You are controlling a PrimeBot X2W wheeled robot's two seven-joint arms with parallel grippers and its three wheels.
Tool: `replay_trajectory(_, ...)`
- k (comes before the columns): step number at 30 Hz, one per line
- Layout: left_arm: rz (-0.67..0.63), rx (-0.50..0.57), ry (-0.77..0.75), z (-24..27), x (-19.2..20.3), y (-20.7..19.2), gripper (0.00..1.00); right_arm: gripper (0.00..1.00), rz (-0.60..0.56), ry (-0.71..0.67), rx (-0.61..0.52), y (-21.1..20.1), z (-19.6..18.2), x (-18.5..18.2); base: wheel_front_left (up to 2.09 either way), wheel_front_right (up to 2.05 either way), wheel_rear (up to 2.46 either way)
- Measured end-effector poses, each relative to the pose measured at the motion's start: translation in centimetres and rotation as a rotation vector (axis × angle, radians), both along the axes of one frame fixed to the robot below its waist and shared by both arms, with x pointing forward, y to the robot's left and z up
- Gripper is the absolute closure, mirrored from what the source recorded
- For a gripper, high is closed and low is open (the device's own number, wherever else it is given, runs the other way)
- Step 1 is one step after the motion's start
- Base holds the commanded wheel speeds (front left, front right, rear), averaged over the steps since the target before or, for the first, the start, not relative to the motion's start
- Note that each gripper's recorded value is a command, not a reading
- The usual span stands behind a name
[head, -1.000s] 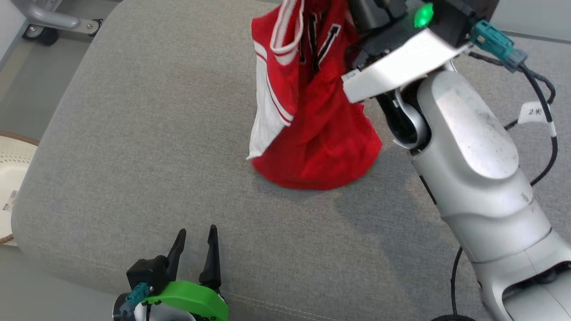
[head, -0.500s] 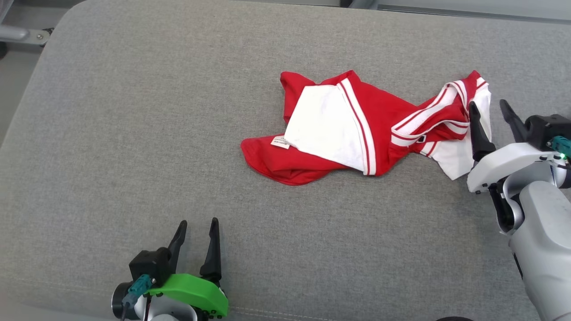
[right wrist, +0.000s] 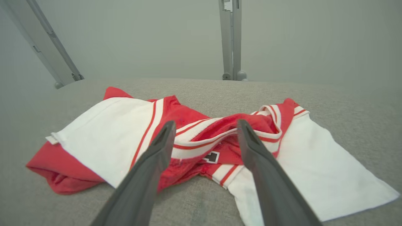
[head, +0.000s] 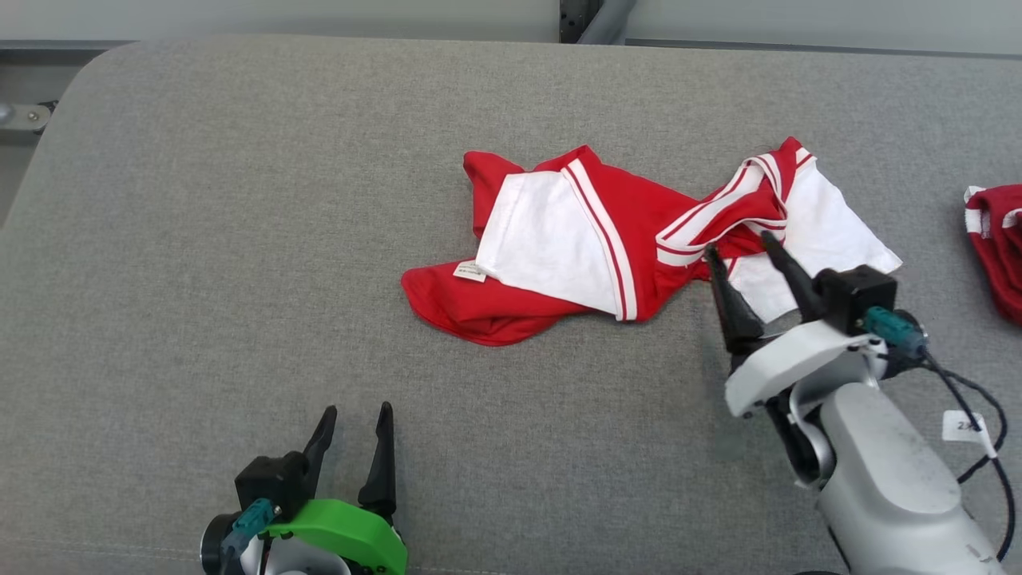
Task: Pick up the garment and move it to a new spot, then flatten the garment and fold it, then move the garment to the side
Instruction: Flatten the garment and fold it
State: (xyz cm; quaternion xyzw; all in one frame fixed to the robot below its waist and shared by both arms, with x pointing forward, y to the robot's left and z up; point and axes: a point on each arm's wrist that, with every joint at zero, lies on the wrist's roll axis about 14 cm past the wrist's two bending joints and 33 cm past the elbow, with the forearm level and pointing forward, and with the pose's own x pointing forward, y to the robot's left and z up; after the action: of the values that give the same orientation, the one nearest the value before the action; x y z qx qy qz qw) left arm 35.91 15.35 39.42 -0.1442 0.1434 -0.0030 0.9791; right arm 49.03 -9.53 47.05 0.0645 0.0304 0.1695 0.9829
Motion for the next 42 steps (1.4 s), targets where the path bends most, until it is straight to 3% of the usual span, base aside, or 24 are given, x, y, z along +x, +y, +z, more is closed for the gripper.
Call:
replay_trajectory(9,0.034,-0.015,0.019,-0.4,-1.1,0.7,0.0,0.0,0.258,0.084,-0.006,8.2,-2.7,-3.7,0.0,0.0,0.0)
replay_trajectory(22,0.076,-0.037,0.056,-1.3,-2.0,1.3,0.0,0.0,0.35,0.129,-0.199,8.7,-6.6,-3.7,0.0,0.0,0.0)
replay_trajectory(23,0.075,-0.037,0.057,-1.3,-1.9,1.3,0.0,0.03,0.35,0.126,-0.203,8.8,-6.6,-3.5,0.0,0.0,0.0)
replay_trajectory(24,0.077,-0.04,0.058,-1.3,-1.9,1.3,0.0,0.22,0.35,0.126,-0.207,8.8,-6.7,-3.4,0.0,0.0,0.0)
replay_trajectory(25,0.077,-0.04,0.057,-1.3,-1.8,1.3,0.0,0.53,0.352,0.124,-0.215,8.9,-6.7,-3.3,0.0,0.0,0.0)
replay_trajectory(27,0.076,-0.04,0.051,-1.1,-1.5,1.4,0.0,1.0,0.349,0.124,-0.213,9.0,-6.7,-3.1,0.0,0.0,0.0)
replay_trajectory(33,0.076,-0.04,0.049,-1.1,-1.3,1.4,0.0,1.0,0.333,0.104,-0.207,8.7,-6.1,-2.7,0.0,0.0,0.0)
replay_trajectory(42,0.026,-0.047,0.037,-1.0,-0.5,0.1,0.0,1.0,0.246,-0.006,-0.193,4.9,-2.5,-2.5,0.0,0.0,0.0)
